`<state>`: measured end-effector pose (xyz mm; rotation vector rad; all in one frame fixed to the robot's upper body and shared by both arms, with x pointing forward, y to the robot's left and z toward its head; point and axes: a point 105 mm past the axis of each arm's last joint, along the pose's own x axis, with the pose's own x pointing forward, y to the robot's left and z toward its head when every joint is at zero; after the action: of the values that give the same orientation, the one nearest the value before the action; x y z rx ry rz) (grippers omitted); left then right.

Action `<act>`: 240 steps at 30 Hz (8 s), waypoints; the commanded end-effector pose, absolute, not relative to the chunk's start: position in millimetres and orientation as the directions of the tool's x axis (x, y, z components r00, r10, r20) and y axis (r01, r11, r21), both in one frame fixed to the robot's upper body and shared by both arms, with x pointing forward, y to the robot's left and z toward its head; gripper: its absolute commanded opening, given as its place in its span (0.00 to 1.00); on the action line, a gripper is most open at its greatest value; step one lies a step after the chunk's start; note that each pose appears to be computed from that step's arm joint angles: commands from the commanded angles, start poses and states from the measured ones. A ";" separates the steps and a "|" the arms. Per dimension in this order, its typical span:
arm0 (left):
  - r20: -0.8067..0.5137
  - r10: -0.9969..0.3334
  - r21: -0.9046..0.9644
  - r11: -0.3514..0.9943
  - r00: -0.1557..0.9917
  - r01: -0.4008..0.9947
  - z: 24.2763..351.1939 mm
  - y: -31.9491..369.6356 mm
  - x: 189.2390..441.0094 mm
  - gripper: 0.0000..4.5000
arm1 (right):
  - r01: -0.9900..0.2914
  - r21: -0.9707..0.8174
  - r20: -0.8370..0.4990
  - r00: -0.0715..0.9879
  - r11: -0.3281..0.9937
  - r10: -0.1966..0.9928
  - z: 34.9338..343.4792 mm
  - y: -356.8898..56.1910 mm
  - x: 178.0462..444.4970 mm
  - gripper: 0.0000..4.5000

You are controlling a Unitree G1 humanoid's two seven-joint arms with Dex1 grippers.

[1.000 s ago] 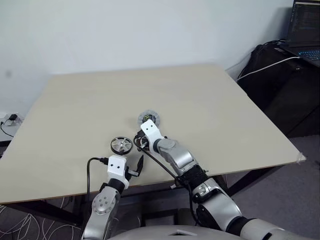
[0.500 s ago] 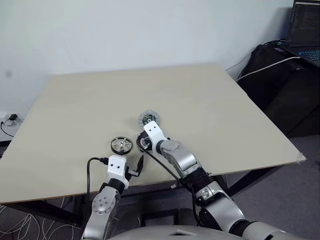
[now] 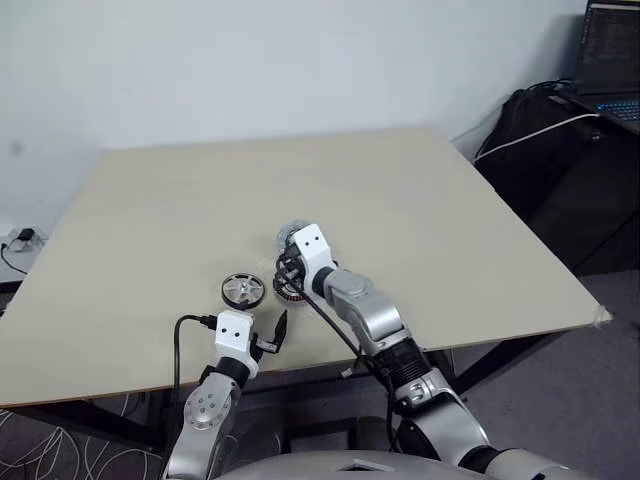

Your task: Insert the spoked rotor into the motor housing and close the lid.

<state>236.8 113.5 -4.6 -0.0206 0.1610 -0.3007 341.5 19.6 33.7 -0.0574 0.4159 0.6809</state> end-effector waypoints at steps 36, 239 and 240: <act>-0.119 -0.299 -0.037 0.954 0.947 0.297 3.8 114.4 241.0 1.00 | -0.574 0.039 -0.481 0.706 0.818 0.519 -3.2 -8.9 345.2 0.01; -0.055 -0.547 -0.085 0.836 0.835 0.542 6.6 88.6 243.8 0.01 | -0.660 0.051 -0.436 0.660 0.749 0.612 14.3 3.0 346.2 0.00; -0.054 -0.546 -0.093 0.837 0.836 0.540 6.5 88.5 243.6 0.01 | -0.656 0.053 -0.458 0.654 0.753 0.602 8.5 0.6 344.7 0.00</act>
<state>240.3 88.4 -1.6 -0.0612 0.1148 -0.5737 339.9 1.7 3.2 -0.1091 0.4856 0.7221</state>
